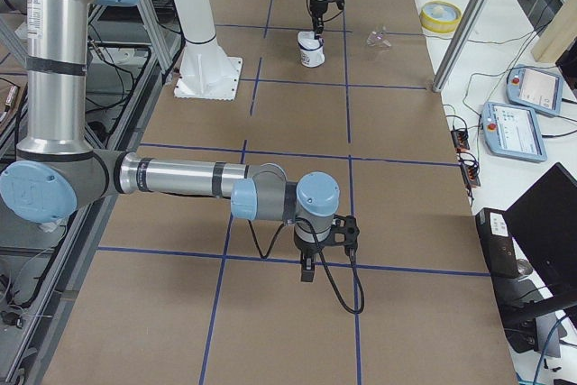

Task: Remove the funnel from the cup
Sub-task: 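Carry the white lid over the mug and lower it onto the mug, then open the left gripper and raise it away from the lidded mug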

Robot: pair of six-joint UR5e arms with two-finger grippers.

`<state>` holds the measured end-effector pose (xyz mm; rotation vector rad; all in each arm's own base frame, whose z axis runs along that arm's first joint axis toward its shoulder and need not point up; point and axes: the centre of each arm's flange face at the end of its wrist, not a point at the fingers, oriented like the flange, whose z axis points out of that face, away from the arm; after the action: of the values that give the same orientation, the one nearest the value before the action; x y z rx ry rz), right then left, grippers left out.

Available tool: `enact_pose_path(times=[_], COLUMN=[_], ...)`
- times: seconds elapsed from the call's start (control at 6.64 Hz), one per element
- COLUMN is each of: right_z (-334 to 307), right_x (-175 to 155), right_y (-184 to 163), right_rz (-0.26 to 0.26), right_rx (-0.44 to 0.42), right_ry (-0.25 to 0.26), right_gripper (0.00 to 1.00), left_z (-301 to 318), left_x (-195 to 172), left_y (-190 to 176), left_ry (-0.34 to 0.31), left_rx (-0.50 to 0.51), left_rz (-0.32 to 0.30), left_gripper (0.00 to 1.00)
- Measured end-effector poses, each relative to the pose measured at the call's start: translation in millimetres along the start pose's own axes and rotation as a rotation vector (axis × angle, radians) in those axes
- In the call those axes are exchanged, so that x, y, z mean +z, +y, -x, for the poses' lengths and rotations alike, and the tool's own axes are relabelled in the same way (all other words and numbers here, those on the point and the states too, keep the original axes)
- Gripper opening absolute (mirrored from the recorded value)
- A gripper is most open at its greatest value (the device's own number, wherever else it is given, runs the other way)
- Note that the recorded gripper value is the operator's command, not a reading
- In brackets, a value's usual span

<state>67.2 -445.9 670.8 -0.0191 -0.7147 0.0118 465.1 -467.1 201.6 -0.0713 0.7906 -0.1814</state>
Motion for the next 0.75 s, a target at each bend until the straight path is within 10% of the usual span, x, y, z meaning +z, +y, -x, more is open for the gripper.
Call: enact_pose_path(times=[0.15, 0.75], right_z=[0, 0], right_x=[0, 0], right_y=[0, 0], right_rz=[0.0, 0.0], right_rx=[0.0, 0.0], right_ry=[0.0, 0.0], right_gripper=[1.0, 1.0], left_z=[1, 15], left_x=[-3, -45], left_y=[-1, -26], left_ry=[0.004, 0.047], left_rx=[0.003, -0.007], left_rz=[-0.006, -0.066], left_gripper=[1.0, 1.0])
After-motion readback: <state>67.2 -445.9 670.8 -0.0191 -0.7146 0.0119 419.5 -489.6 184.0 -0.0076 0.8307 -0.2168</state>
